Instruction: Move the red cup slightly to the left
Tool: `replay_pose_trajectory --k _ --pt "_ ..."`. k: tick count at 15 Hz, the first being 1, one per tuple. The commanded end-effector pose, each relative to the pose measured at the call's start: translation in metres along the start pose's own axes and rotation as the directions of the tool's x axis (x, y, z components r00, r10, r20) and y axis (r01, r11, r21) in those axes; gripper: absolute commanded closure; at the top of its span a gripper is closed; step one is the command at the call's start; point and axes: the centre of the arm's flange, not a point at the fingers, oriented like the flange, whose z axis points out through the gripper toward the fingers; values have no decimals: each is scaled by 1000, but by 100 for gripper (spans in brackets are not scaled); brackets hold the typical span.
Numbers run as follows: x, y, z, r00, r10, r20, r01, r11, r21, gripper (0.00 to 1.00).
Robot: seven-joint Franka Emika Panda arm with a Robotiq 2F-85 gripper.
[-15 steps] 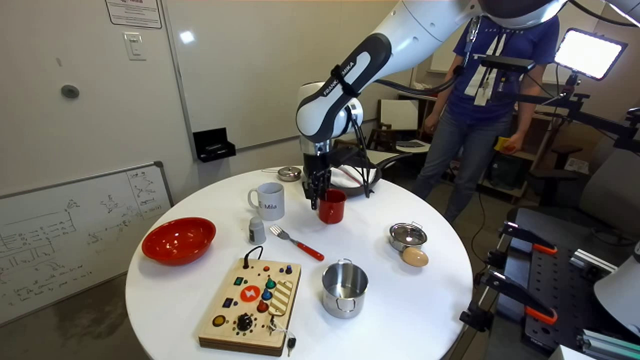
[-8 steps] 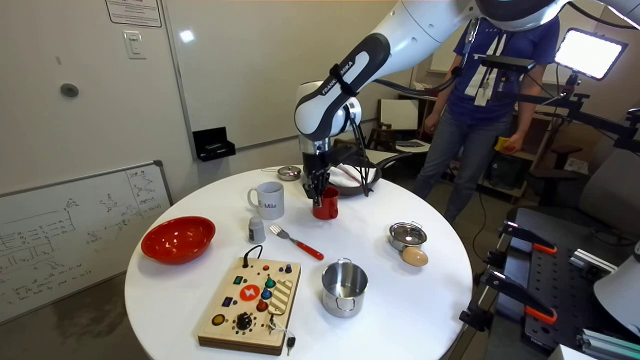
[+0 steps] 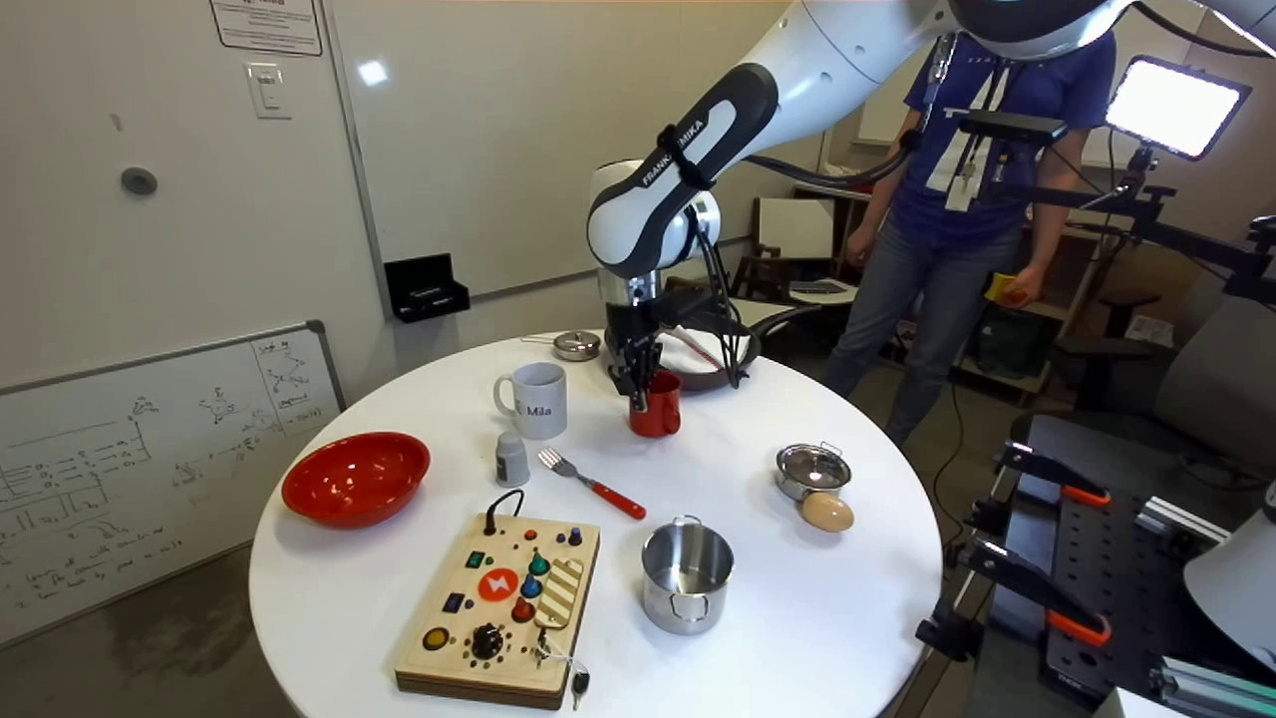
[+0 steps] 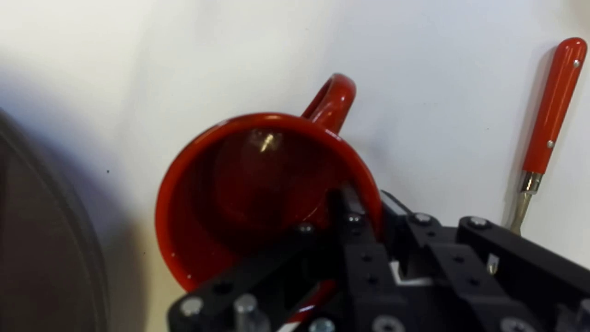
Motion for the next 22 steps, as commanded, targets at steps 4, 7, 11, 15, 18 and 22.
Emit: replay_pose_trajectory --k 4,7,11,15,18,22 --pt "-35 -11 -43 997 -74 -21 72 994 -88 97" --pt "-51 -16 -54 988 -146 49 150 985 -81 97" --pt "-74 -24 -65 968 -223 119 231 971 -62 98" --pt "-92 -25 -68 911 -382 156 399 912 -95 98" --pt "-103 -21 -67 833 -508 218 537 837 -102 98" --pt "-113 -17 -67 704 -664 252 700 708 -91 98"
